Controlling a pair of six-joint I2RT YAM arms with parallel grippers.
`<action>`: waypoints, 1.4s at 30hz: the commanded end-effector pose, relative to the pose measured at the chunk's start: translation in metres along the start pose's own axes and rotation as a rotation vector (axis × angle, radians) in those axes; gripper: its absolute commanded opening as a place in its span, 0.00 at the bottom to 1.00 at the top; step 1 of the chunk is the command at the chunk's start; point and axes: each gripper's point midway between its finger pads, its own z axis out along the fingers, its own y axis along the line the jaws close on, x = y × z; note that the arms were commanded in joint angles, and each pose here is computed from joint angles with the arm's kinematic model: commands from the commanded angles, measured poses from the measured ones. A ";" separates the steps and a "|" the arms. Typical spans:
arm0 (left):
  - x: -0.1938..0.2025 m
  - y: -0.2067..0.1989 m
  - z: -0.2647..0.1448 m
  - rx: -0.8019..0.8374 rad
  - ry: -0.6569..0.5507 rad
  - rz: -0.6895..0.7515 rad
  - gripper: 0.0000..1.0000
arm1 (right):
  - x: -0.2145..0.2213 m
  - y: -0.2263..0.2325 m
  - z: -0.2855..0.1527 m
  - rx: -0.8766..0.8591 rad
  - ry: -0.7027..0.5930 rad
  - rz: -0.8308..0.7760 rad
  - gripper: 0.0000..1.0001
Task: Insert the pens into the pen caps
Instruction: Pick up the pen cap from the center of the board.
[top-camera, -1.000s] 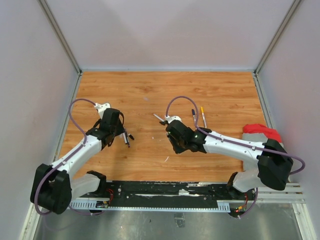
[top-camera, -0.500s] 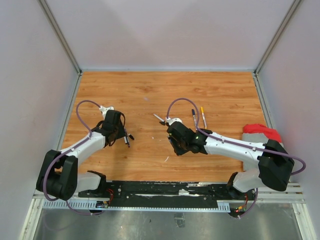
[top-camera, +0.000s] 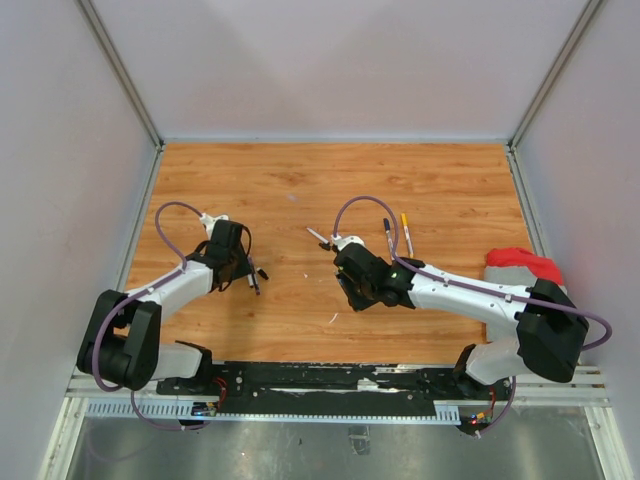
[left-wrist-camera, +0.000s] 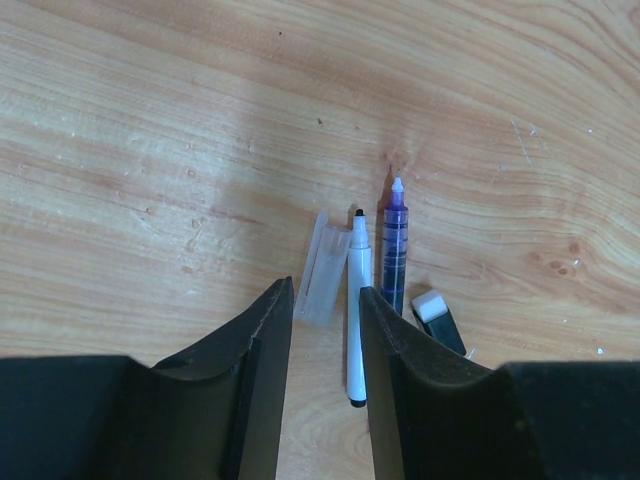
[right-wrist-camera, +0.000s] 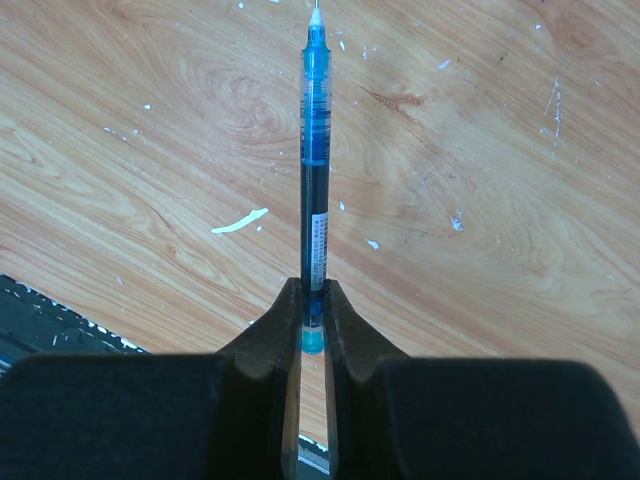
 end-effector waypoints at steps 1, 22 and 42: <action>-0.005 0.003 0.000 -0.007 -0.018 -0.017 0.38 | 0.002 -0.002 0.000 -0.004 0.003 0.005 0.05; -0.010 0.003 -0.003 0.006 -0.019 0.000 0.29 | 0.005 0.001 0.006 -0.019 0.021 -0.002 0.06; -0.011 -0.004 0.010 0.015 0.033 0.038 0.28 | 0.006 0.000 0.003 -0.020 0.011 -0.003 0.06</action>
